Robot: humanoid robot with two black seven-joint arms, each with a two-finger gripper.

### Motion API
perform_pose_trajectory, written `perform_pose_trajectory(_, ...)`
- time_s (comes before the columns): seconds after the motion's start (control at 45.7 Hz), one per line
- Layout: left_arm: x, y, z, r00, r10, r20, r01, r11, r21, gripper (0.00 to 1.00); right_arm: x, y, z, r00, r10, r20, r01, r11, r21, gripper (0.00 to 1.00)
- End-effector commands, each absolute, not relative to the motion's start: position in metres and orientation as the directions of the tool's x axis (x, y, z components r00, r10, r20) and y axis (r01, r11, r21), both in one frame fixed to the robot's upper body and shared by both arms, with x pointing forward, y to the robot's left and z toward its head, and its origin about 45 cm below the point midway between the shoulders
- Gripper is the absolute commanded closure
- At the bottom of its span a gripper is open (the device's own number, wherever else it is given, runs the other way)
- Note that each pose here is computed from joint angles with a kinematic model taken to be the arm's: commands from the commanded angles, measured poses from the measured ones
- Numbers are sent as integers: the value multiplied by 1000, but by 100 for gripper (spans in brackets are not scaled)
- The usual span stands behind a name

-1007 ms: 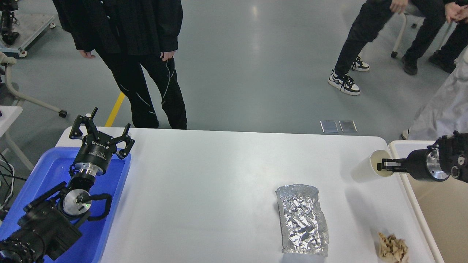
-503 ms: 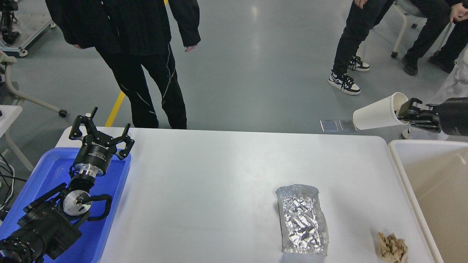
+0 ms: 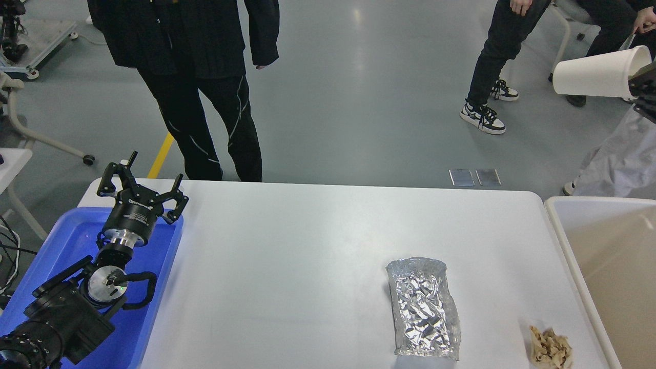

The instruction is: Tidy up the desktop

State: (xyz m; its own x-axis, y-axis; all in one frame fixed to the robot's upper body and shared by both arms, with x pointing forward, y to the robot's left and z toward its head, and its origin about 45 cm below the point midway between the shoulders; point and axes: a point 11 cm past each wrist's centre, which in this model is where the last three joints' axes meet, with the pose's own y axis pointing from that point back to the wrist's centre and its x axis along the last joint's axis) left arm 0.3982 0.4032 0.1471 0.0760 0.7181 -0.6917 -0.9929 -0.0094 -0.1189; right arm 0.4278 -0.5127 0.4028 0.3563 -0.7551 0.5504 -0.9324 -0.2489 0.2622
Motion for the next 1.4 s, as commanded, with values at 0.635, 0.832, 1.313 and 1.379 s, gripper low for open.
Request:
perform_pose_trajectory(0.635, 398, 403, 147, 75, 718, -692, -993, -10, -118, 0, 340, -655, 233, -8, -590, 807, -674, 599, 432, 100)
perform_pose_trajectory(0.832, 398, 403, 147, 76, 717, -692, -993, -9, -118, 0, 326, -645, 191, 25, -570, 821, -621, 635, 460, 100)
perform_pose_trajectory(1.313, 398, 403, 147, 76, 717, -692, -993, -9, -118, 0, 306, -601, 111, 127, -629, 767, -585, 577, 570, 100)
perform_pose_trajectory(1.379, 398, 403, 147, 75, 718, -692, -993, -10, -118, 0, 305, -599, 109, 130, -632, 764, -584, 574, 574, 100)
